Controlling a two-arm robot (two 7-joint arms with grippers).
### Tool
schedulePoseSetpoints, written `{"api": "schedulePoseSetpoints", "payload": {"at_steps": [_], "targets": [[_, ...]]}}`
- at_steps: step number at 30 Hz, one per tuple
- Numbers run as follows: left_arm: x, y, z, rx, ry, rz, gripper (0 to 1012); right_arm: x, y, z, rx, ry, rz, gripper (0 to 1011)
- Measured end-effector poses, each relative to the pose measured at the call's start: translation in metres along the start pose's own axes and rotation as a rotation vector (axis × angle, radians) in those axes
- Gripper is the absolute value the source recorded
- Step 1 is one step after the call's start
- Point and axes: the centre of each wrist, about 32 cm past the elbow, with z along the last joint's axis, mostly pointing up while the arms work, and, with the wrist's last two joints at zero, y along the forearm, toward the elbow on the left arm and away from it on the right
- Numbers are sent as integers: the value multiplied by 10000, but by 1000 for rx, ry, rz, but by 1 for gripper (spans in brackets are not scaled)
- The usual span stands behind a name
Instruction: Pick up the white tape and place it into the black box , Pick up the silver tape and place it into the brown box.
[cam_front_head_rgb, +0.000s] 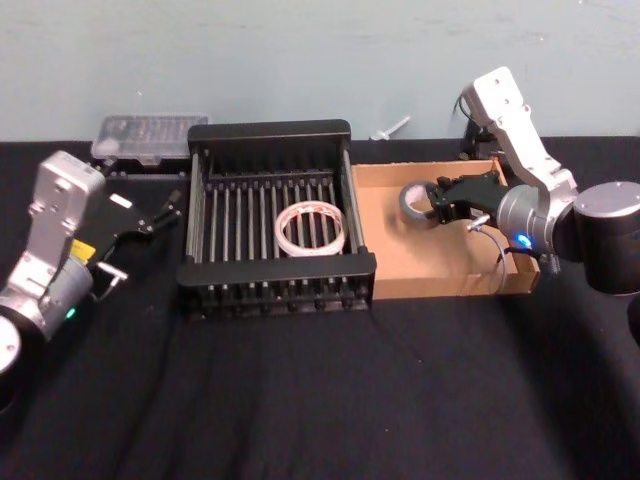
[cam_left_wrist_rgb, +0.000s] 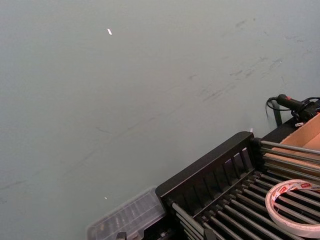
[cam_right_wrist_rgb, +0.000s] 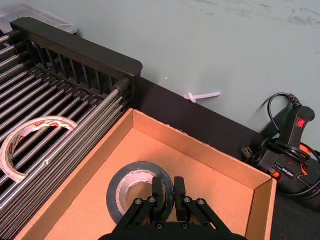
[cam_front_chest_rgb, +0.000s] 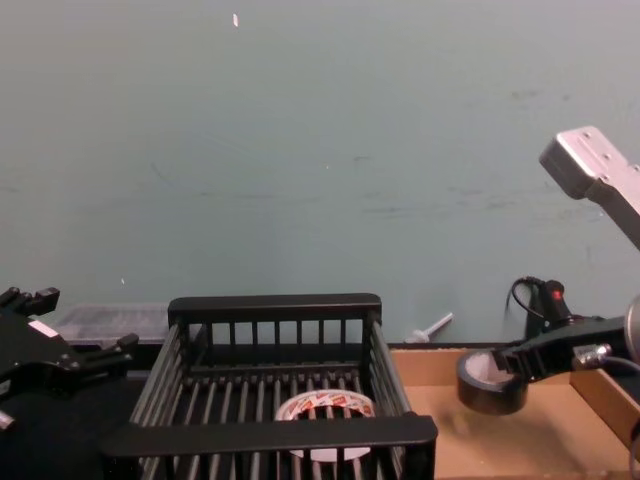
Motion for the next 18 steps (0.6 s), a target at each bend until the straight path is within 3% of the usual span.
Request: {"api": "schedulePoseSetpoints", "payload": {"at_steps": [9,18], "targets": [[0,0,0,0,0,0,1001,4,-6,7,3,1,0,160],[0,0,0,0,0,0,1001,6,-9,8,5,2,1,418]]}}
